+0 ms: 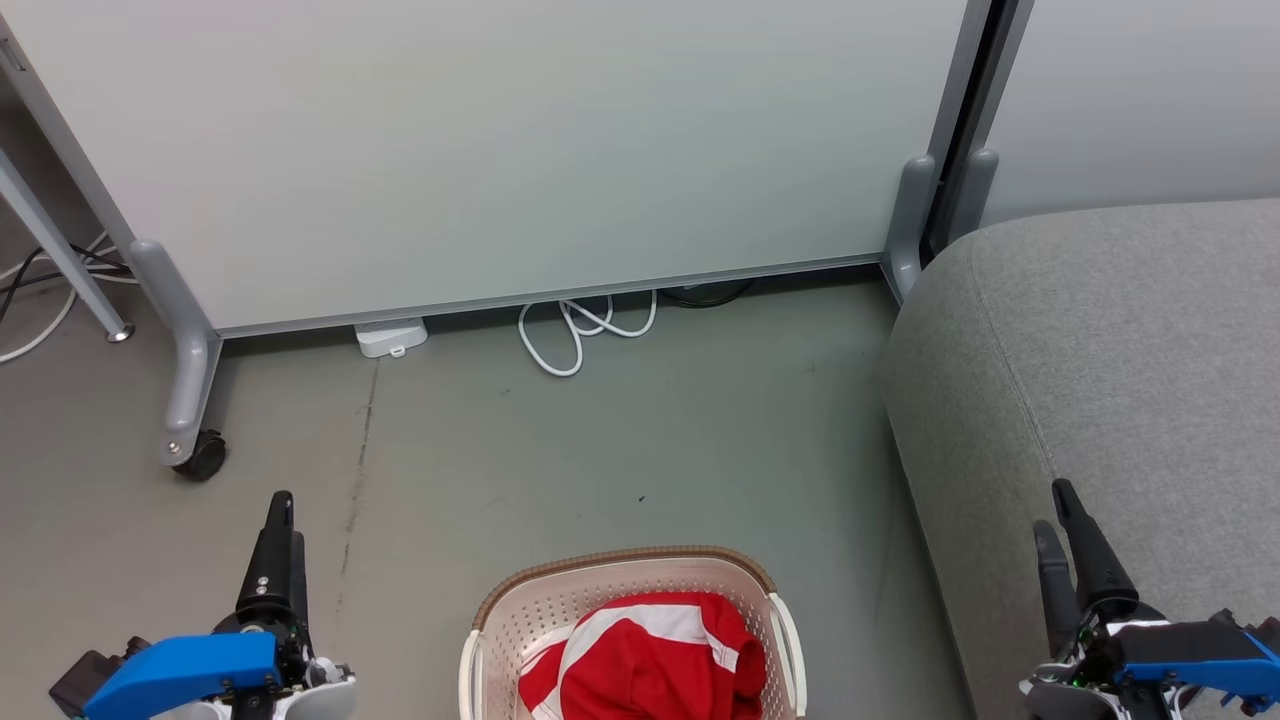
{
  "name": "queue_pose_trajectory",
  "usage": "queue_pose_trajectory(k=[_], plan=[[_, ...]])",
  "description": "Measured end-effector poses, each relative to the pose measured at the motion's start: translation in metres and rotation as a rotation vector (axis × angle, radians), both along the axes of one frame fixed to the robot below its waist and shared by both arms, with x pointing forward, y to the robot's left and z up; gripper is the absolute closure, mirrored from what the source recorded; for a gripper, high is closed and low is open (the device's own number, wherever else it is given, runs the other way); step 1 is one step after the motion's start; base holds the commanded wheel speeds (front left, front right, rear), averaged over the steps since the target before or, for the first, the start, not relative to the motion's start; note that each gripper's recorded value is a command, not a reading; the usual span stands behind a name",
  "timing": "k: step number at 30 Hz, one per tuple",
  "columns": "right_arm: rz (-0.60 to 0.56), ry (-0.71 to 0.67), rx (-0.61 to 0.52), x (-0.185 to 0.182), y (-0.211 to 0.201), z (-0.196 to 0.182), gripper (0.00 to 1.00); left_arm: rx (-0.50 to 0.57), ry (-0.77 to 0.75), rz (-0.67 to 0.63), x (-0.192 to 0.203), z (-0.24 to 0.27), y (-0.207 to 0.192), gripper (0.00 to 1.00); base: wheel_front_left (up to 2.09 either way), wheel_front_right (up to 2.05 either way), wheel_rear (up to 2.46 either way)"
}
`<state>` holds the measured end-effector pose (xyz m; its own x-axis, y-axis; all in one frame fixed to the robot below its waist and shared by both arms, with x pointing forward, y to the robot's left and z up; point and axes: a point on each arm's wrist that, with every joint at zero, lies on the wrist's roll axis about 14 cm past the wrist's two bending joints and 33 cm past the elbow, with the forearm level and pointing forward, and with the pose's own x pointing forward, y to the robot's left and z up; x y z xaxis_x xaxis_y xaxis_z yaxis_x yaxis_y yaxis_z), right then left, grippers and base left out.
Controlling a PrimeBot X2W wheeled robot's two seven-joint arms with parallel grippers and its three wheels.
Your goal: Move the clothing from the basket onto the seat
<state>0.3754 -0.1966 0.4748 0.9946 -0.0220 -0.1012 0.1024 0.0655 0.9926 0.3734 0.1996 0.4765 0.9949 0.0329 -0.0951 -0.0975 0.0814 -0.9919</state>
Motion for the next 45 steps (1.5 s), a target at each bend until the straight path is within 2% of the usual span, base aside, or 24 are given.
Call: queue_pose_trajectory(k=[8, 11, 26, 45], plan=[[-0.006, -0.008, -0.087, 0.002, 0.0, 0.004, 0.0, 0.125, -0.016, -0.002, 0.002, 0.007, 0.0, 0.0, 0.0, 0.0, 0.0], [0.0, -0.016, -0.154, 0.003, 0.001, 0.006, 0.0, 0.215, -0.028, -0.009, 0.004, 0.012, -0.001, 0.0, 0.0, 0.0, 0.0], [0.044, -0.056, -0.428, 0.007, 0.014, 0.018, 0.0, 0.515, -0.039, -0.045, 0.008, 0.021, -0.013, 0.0, 0.0, 0.0, 0.0], [0.086, -0.09, -0.708, 0.009, 0.027, 0.021, 0.0, 0.868, -0.037, -0.072, 0.008, 0.023, -0.025, 0.0, 0.0, 0.0, 0.0]])
